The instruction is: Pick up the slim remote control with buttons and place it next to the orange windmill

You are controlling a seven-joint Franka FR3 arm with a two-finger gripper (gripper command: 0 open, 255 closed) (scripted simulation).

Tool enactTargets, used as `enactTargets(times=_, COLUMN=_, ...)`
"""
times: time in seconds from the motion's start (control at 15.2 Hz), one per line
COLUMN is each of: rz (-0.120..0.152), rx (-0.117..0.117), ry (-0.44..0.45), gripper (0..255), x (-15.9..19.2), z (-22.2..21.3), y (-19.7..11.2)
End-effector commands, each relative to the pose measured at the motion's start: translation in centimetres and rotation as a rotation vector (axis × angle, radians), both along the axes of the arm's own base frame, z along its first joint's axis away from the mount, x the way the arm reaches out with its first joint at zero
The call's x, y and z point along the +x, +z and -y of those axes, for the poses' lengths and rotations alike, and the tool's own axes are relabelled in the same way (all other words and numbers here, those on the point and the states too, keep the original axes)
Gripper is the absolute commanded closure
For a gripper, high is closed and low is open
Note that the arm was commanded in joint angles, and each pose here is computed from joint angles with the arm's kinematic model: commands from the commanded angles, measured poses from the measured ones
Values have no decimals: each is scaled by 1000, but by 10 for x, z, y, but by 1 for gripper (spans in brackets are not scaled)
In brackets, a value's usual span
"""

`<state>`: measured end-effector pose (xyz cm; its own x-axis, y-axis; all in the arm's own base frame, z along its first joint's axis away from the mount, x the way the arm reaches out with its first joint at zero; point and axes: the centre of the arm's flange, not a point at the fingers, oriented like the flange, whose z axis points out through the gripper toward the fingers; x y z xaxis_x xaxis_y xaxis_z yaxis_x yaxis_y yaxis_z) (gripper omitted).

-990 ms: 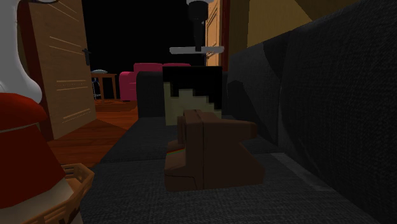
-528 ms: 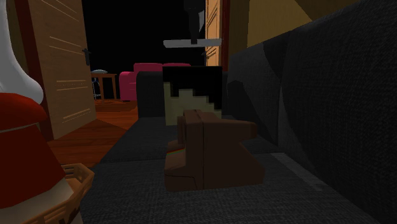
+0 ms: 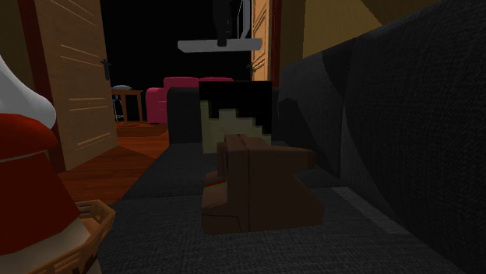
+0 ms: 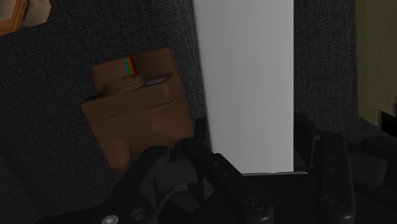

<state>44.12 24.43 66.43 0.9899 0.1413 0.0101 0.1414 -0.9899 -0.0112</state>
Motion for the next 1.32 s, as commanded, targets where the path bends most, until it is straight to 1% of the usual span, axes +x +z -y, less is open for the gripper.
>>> enactTargets(times=0.0, rz=0, rx=1, ry=1, gripper=255, x=-5, z=28, y=0)
enactTargets(times=1.12, rz=0, rx=1, ry=1, gripper=255, x=-40, z=250, y=0)
enactTargets(times=1.19, rz=0, rx=1, ry=1, gripper=255, x=-42, z=259, y=0)
enactTargets(times=1.25, rz=0, rx=1, ry=1, gripper=255, x=-42, z=259, y=-5)
